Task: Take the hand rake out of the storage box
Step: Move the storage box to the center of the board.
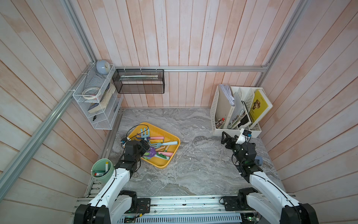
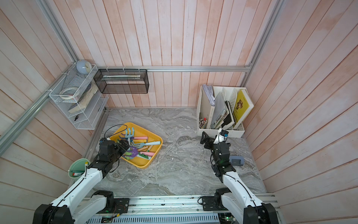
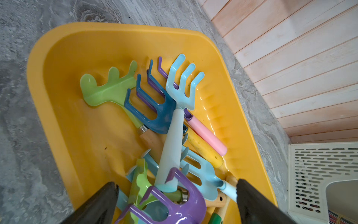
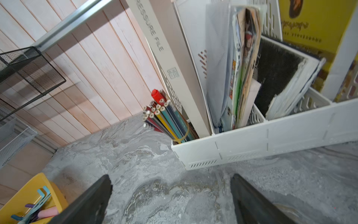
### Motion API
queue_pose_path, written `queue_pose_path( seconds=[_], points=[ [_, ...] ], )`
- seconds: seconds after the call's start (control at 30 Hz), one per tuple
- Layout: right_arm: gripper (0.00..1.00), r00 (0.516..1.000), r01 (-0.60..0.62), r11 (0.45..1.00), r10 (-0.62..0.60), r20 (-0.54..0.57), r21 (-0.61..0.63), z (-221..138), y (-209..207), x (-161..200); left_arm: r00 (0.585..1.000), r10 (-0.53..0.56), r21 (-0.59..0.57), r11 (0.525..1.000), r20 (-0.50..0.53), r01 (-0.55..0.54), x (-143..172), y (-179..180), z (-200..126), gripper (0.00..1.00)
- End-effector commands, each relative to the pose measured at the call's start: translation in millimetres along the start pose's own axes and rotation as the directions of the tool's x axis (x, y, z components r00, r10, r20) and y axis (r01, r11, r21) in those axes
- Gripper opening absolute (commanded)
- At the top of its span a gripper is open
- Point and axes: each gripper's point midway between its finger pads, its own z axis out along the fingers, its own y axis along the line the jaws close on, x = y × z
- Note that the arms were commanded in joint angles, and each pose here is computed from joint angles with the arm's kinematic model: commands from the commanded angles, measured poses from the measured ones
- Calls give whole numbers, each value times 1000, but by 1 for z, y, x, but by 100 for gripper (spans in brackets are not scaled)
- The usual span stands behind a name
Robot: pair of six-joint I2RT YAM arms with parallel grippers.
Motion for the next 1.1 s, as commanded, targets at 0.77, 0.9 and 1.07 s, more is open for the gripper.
queue_pose_path(
  seconds=[0.77,0.9,1.07],
  points=[
    [98,990,-53,990,34,-138,-134,5,22,25,996,46,-274,960,-79,-66,15,55,-5,56],
    [98,991,-51,991,35,-130,-121,4,20,24,995,45,-273,960,-88,-67,19,57,2,45],
    [98,990,-51,992,36,-137,-111,5,18,27,993,60,-244,966,-97,-82,19,51,9,29]
  ],
)
